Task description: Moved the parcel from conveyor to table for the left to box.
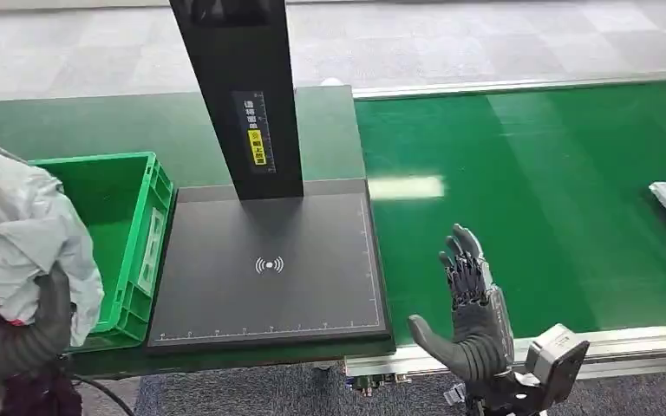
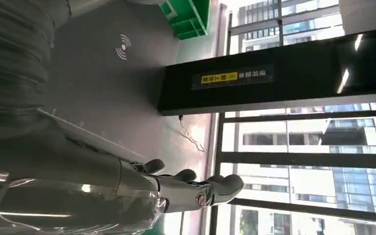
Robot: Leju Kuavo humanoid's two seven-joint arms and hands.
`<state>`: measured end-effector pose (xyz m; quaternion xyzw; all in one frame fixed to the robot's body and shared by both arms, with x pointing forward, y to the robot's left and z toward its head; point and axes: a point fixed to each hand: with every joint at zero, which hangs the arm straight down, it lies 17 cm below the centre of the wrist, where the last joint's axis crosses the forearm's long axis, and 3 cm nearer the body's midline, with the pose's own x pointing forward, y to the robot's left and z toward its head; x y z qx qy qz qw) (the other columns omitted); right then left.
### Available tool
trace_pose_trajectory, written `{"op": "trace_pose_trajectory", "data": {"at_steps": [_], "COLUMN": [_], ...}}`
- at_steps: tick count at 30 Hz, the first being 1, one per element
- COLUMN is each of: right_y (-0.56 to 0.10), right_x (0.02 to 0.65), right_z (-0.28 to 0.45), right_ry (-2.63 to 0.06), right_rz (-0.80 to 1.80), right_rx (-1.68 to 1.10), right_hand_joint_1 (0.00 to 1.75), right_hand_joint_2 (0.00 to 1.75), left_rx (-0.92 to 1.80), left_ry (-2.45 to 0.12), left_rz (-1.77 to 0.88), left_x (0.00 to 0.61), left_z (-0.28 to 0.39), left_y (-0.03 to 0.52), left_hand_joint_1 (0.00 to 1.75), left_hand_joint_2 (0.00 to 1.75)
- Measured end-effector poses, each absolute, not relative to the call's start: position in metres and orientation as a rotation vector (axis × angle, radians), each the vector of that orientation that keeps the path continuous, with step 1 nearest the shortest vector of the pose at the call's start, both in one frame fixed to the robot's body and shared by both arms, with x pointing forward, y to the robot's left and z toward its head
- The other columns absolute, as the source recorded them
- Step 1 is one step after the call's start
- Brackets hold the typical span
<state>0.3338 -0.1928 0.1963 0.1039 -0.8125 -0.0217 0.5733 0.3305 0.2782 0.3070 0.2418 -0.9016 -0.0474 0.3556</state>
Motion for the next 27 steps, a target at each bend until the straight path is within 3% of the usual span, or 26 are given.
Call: {"op": "trace_pose_trajectory", "data": {"at_steps": [12,27], "right_y": [-0.181,-0.176], "right_x": [0.331,0.332], "right_z": [0.2,0.201], "right_ry": [-1.906,-1.903], "right_rz": [-0.036,-0.02], "right_rx": [0.287,0.295], "right_hand_joint_1": [0.0,0.0], "right_hand_joint_2": [1.75,1.75], "left_rx": [0.825,0.807], "left_ry": [-2.171,-2.07], "left_rz": [-0.038,-0.172], "left_x": [0.348,0.41], "left_z": [0.299,0.286], "left_y": [0.372,0.368], "left_hand_joint_1": [1.75,1.75], "left_hand_joint_2": [1.75,1.75]}}
